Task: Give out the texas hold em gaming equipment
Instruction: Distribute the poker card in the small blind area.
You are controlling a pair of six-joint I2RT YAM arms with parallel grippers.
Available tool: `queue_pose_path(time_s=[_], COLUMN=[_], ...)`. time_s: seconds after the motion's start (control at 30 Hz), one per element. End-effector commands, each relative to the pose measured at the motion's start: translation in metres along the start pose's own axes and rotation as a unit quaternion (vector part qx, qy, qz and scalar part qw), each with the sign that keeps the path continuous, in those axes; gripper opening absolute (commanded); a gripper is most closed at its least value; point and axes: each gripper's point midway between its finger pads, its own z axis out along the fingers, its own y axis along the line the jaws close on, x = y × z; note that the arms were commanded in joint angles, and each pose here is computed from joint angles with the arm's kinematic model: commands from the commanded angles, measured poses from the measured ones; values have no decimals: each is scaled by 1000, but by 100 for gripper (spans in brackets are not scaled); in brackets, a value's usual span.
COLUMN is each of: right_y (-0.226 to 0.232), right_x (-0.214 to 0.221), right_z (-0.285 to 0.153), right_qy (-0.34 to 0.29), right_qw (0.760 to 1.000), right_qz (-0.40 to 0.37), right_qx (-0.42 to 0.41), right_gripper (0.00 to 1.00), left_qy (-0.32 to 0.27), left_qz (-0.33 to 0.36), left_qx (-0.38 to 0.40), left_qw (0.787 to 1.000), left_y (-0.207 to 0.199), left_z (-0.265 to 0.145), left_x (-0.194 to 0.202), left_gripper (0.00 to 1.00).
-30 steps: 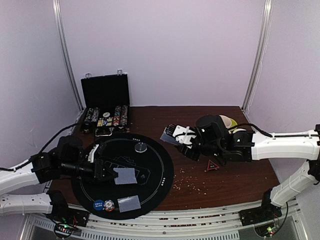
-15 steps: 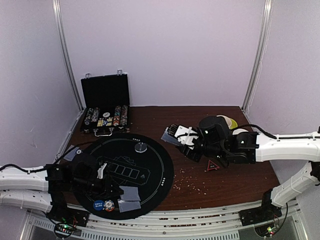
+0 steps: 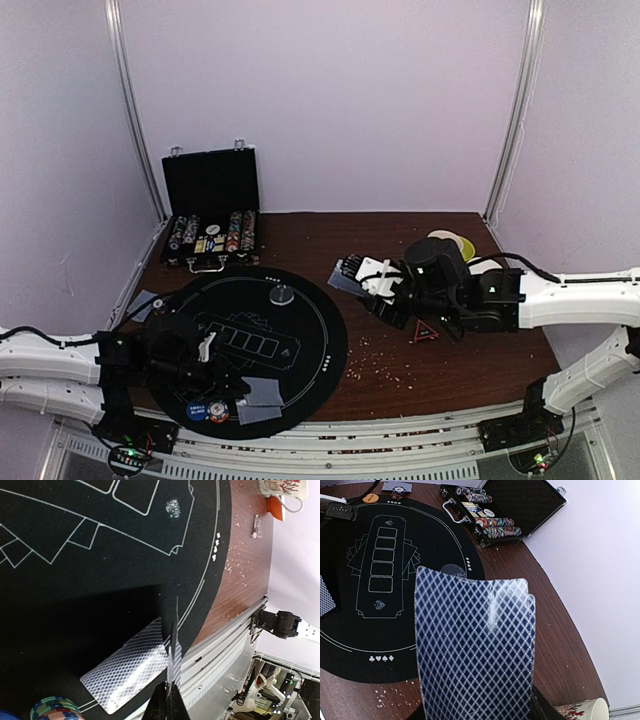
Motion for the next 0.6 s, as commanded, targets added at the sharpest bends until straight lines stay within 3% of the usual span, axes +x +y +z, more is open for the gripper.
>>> queue_pose_path(time_s=[0.0,0.33,0.57], right_y=[-5,-7,-8], right_x=[-5,-8,-10], right_z=[-7,-9,-12], right_qy=[-12,-15,-18], right_qw=[1000,1000,1000], right_qz=[2,-3,-4], right_qx=[12,13,16], right_gripper=[47,47,47], left_qy=[-7,13,20], left_qz=[-10,-10,-14], left_qx=[9,-17,-16], left_qw=[1000,1000,1000], left_y=[-4,0,2], left_z=[-3,2,2], left_x=[0,8,11], left_gripper=[0,2,22])
